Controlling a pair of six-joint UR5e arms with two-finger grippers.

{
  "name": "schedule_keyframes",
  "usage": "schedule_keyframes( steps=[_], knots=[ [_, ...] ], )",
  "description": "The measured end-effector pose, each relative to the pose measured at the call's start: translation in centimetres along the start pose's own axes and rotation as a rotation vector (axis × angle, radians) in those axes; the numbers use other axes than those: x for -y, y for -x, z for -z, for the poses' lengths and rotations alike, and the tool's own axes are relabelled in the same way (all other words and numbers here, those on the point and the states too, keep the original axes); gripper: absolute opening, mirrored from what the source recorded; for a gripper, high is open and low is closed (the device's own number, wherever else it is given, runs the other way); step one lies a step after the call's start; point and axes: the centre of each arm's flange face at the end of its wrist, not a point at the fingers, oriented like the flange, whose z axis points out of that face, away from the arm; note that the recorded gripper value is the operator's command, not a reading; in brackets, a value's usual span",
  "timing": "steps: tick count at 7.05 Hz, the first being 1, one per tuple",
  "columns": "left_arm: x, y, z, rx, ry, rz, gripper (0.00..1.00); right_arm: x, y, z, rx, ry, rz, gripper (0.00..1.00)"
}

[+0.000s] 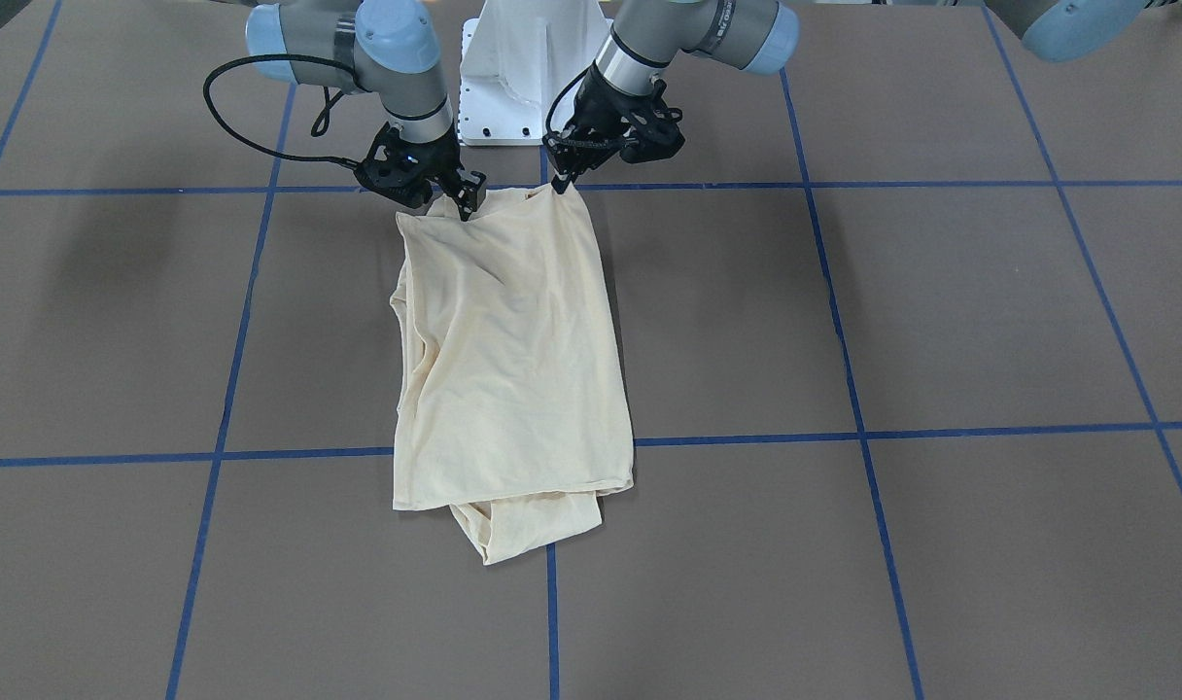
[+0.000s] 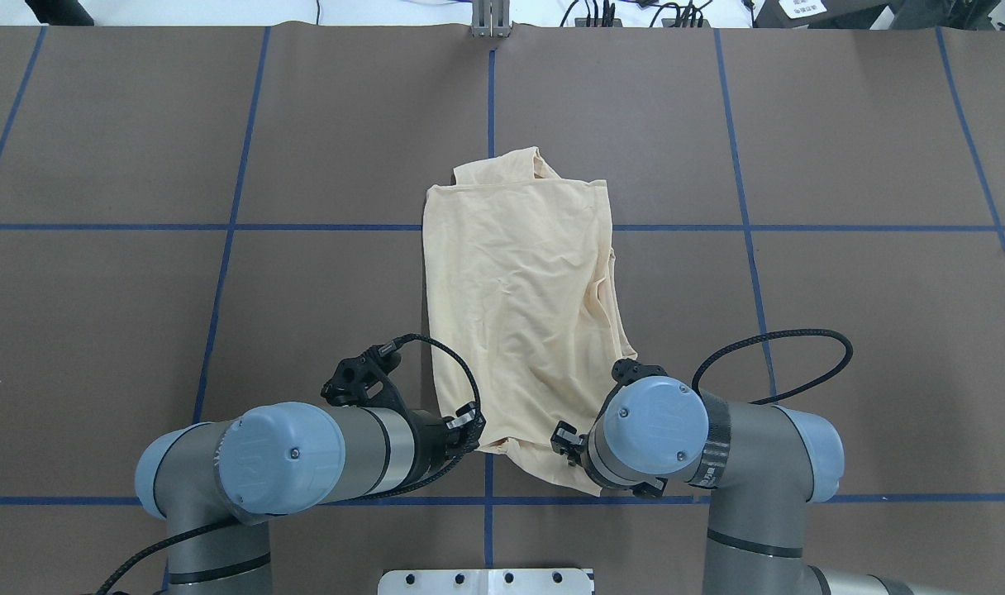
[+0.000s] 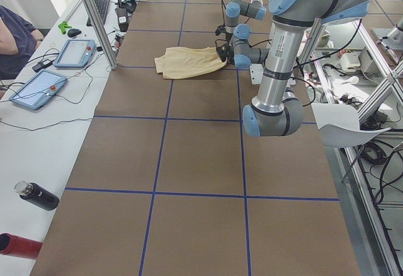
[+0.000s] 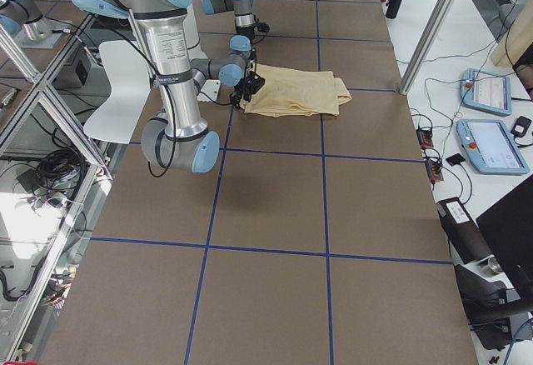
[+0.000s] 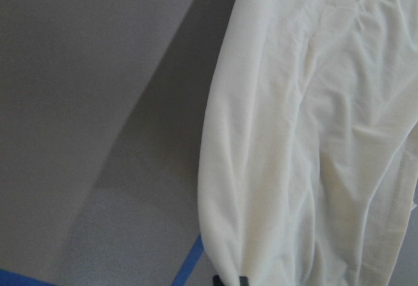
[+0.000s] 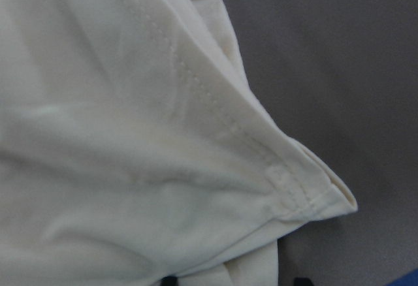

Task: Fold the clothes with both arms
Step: 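Grasp the hem corners nearest the robot with the left and right grippers, then lift the hem with both grippers and fold it toward the collar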

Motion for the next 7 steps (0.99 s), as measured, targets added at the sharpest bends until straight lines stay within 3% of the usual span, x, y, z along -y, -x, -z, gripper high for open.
schedule_keyframes(
  steps=[1,7],
  knots=[
    [0.0,0.0,0.0,0.000,0.000,0.000,0.00,0.1,0.0,0.1,0.001,-0.001,-0.002,0.00],
    [-0.1,0.2,0.1,0.005,0.013,0.000,0.00,1.2,0.3,3.3,0.055,0.006,-0.017,0.00]
  ],
)
